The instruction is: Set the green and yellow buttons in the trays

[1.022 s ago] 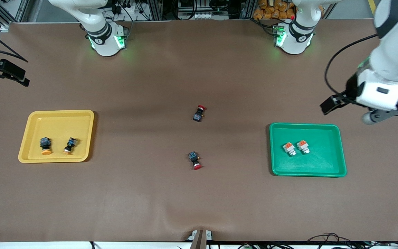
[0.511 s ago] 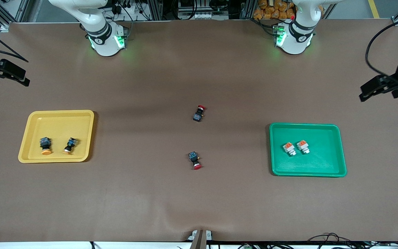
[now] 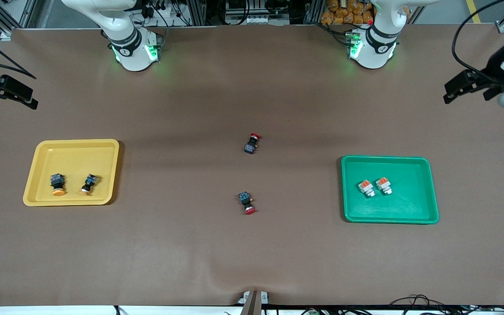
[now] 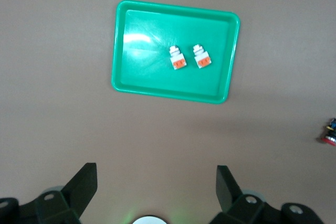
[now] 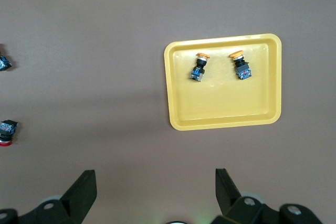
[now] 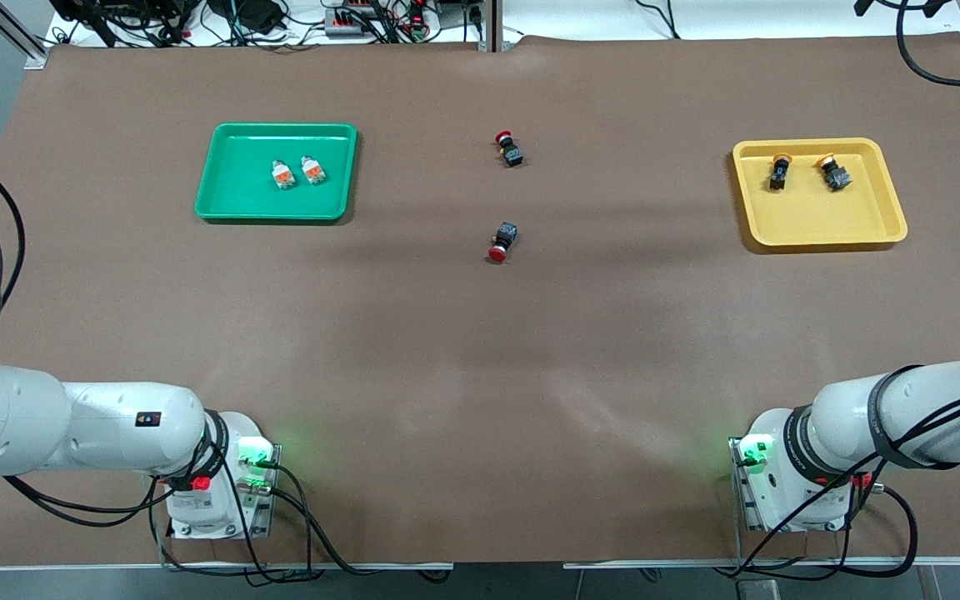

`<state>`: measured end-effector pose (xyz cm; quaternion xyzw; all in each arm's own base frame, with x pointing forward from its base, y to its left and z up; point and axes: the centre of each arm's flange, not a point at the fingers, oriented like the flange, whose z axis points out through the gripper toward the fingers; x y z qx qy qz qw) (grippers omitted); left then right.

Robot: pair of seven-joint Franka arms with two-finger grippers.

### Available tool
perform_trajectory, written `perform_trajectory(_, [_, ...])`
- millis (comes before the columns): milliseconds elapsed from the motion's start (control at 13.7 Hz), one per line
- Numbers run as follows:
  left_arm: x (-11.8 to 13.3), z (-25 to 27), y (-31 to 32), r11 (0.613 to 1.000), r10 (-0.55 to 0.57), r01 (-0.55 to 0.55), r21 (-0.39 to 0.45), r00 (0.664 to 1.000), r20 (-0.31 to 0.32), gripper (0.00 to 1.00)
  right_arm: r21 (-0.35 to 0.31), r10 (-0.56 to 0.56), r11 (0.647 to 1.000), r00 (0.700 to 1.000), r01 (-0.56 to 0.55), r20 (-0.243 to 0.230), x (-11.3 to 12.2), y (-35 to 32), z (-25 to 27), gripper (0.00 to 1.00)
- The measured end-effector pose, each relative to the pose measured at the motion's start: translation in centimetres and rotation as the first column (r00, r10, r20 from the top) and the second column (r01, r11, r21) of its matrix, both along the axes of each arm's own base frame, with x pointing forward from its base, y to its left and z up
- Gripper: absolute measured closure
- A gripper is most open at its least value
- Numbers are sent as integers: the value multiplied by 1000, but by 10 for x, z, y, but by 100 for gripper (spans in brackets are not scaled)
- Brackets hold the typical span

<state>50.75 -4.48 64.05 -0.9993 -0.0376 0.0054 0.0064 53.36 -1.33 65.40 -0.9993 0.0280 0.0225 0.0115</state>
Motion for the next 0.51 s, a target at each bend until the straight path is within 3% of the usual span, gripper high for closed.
perform_trajectory(511, [-5, 5, 6, 1000, 8, -8, -2, 1000, 12, 0, 0, 0, 1000, 1000, 0, 0, 0, 0, 0, 0])
